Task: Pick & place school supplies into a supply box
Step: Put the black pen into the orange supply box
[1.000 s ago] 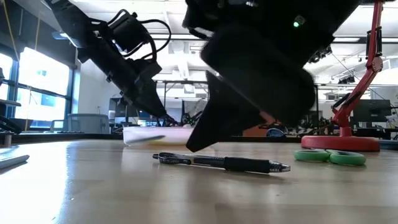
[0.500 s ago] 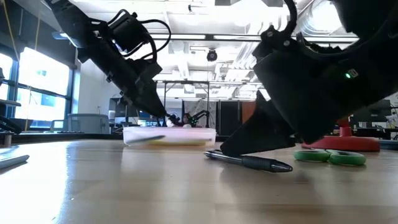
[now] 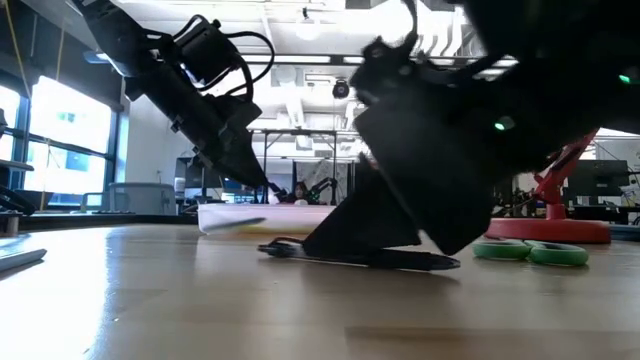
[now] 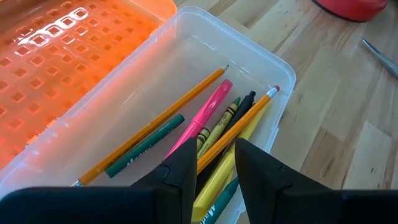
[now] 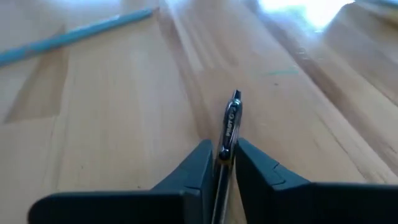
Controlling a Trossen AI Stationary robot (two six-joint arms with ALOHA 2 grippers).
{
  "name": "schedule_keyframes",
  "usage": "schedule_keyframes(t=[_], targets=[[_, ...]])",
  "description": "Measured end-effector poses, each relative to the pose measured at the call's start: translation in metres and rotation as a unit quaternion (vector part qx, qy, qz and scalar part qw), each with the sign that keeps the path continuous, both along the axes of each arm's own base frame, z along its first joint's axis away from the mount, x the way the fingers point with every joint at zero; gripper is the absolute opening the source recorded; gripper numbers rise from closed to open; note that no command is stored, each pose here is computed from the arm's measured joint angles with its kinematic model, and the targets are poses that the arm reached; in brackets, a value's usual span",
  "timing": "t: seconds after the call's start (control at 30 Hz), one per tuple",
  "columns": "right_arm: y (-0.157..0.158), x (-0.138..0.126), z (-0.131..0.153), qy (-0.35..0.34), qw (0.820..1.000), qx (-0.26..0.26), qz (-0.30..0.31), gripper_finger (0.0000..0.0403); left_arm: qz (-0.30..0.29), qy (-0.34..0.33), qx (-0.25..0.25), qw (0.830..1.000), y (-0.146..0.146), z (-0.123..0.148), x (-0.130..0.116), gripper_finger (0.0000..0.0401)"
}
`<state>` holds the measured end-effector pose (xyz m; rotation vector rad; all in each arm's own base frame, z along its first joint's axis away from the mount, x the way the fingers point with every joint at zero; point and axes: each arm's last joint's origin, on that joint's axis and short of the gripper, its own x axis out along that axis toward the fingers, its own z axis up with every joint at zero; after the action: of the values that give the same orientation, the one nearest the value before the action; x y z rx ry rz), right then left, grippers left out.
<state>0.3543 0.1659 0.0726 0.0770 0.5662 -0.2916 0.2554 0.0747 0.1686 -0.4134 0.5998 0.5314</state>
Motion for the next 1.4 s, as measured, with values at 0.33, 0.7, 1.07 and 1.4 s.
schedule_keyframes(t=[0.33, 0.7, 1.07, 1.4], targets=[[-0.006, 0.011, 0.005, 0.038, 0.999, -0.020, 0.010, 0.0095, 0.001, -0.005, 0.000, 1.000, 0.000, 0.001, 0.001, 0.0140], [-0.007, 0.017, -0.044, 0.004, 0.998, -0.044, -0.033, 0.0035, -0.001, -0.005, 0.004, 1.000, 0.000, 0.001, 0.001, 0.0140], [-0.012, 0.025, 0.004, -0.019, 0.990, -0.137, 0.013, 0.0011, -0.003, -0.005, 0.003, 1.000, 0.000, 0.001, 0.001, 0.0140], [-0.109, 0.042, 0.087, -0.019, 0.975, -0.210, -0.063, 0.0019, -0.024, -0.008, -0.018, 1.000, -0.002, 0.000, 0.001, 0.0140]])
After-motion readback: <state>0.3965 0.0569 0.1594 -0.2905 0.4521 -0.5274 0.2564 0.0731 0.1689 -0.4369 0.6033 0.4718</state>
